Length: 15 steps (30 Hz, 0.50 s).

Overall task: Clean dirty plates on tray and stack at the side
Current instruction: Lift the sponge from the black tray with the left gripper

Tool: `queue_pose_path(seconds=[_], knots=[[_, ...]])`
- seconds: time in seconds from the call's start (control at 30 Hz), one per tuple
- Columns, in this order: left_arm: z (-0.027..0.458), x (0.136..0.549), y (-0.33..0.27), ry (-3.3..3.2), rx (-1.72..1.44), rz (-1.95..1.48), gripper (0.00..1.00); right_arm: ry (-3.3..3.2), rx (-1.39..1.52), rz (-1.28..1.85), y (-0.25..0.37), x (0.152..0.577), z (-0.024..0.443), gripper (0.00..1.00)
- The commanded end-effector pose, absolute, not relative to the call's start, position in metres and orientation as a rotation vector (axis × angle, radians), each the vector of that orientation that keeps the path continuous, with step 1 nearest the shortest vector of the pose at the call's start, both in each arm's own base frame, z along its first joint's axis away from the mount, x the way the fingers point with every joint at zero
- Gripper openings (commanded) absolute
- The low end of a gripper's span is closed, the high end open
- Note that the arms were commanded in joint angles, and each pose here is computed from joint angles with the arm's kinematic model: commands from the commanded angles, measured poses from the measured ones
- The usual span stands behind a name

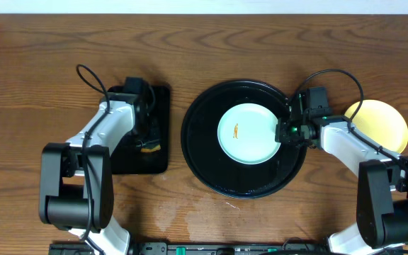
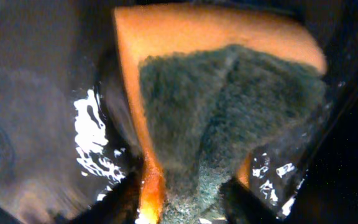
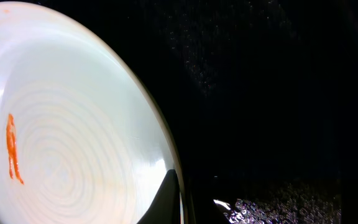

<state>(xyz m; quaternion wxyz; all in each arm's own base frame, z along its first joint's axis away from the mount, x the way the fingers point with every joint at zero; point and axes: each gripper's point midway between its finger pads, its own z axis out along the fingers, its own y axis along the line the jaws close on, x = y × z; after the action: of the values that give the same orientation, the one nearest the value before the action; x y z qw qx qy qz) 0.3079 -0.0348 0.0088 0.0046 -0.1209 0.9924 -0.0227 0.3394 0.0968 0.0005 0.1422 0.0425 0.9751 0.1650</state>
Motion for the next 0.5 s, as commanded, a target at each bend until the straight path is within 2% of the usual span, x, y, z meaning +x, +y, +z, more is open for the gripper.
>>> queue_pose_path(seconds=[0.0,0.17,0.33,0.37,0.4,0.43,0.47], knots=[[0.027,0.326,-0.028,3.021,-0.382,-0.048,0.49,2.896,0.142,0.419,0.088,0.324,-0.023,0.01],[0.017,0.343,-0.025,2.966,-0.321,-0.016,0.49,2.895,0.142,0.419,0.088,0.324,-0.023,0.01],[-0.013,0.339,-0.025,2.983,-0.323,-0.014,0.34,2.896,0.142,0.419,0.088,0.324,-0.023,0.01],[-0.017,0.338,-0.025,2.996,-0.324,-0.01,0.28,2.896,0.142,0.419,0.088,0.324,-0.023,0.01],[-0.02,0.335,-0.025,3.009,-0.325,-0.008,0.13,2.896,0.142,0.419,0.088,0.324,-0.023,0.01],[-0.021,0.334,-0.025,3.017,-0.326,-0.01,0.08,2.896,0.142,0.419,0.088,0.324,-0.023,0.01],[-0.02,0.332,-0.025,3.021,-0.327,-0.009,0.08,2.896,0.142,0.419,0.088,0.324,-0.023,0.01]])
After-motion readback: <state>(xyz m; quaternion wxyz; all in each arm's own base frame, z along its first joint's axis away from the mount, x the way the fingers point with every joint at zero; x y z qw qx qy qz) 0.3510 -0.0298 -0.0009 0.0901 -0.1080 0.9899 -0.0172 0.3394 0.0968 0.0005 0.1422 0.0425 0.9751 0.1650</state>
